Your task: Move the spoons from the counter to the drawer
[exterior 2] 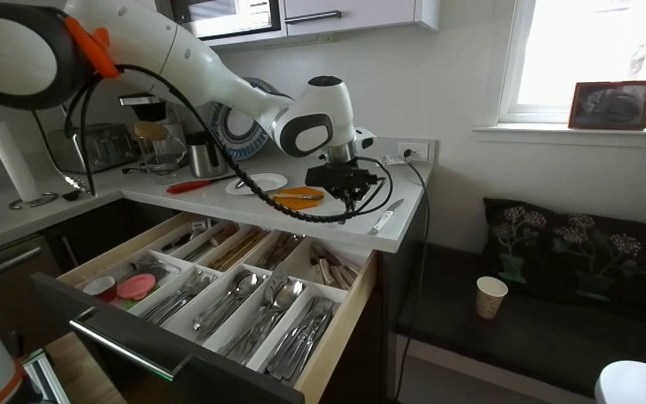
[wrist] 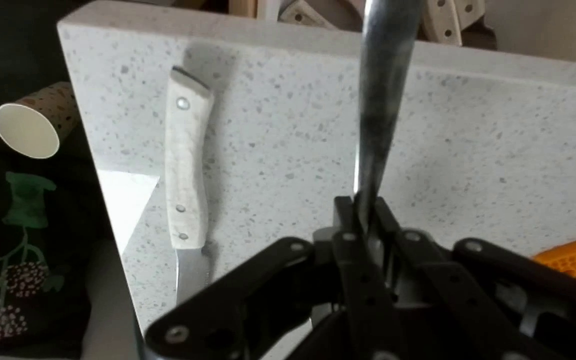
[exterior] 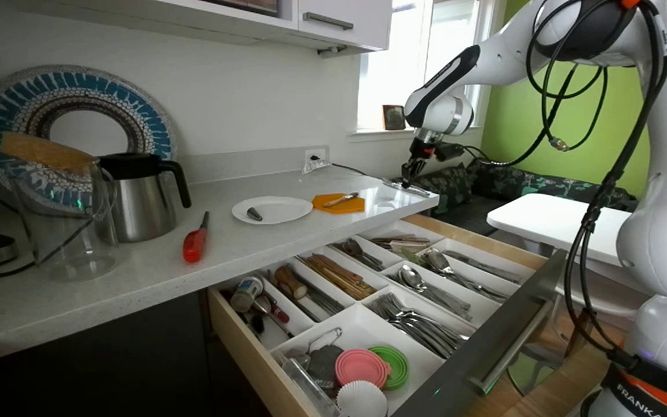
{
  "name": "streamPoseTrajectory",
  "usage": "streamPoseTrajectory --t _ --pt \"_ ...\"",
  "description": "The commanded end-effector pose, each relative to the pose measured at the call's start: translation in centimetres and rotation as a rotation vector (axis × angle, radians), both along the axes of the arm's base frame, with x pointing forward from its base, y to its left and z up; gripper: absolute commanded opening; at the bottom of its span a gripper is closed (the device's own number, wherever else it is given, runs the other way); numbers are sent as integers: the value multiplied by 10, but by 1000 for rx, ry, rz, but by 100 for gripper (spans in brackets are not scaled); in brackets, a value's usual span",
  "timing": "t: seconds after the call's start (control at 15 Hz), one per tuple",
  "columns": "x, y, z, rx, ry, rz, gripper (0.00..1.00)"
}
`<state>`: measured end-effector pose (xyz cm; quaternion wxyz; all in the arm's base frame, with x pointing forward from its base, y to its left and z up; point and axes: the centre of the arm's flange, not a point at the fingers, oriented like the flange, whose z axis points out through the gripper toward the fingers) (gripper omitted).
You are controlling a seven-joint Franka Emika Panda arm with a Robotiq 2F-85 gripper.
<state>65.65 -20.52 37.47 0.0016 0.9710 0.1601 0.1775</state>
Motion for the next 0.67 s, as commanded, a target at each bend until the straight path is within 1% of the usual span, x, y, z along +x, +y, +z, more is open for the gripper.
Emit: streamPoseTrajectory --t 0.0,0.33,0.6 --pt "-79 27 -15 16 -40 -29 2" --pt "-132 56 -26 22 -90 -37 2" --pt "-183 87 -33 -42 -150 -12 2"
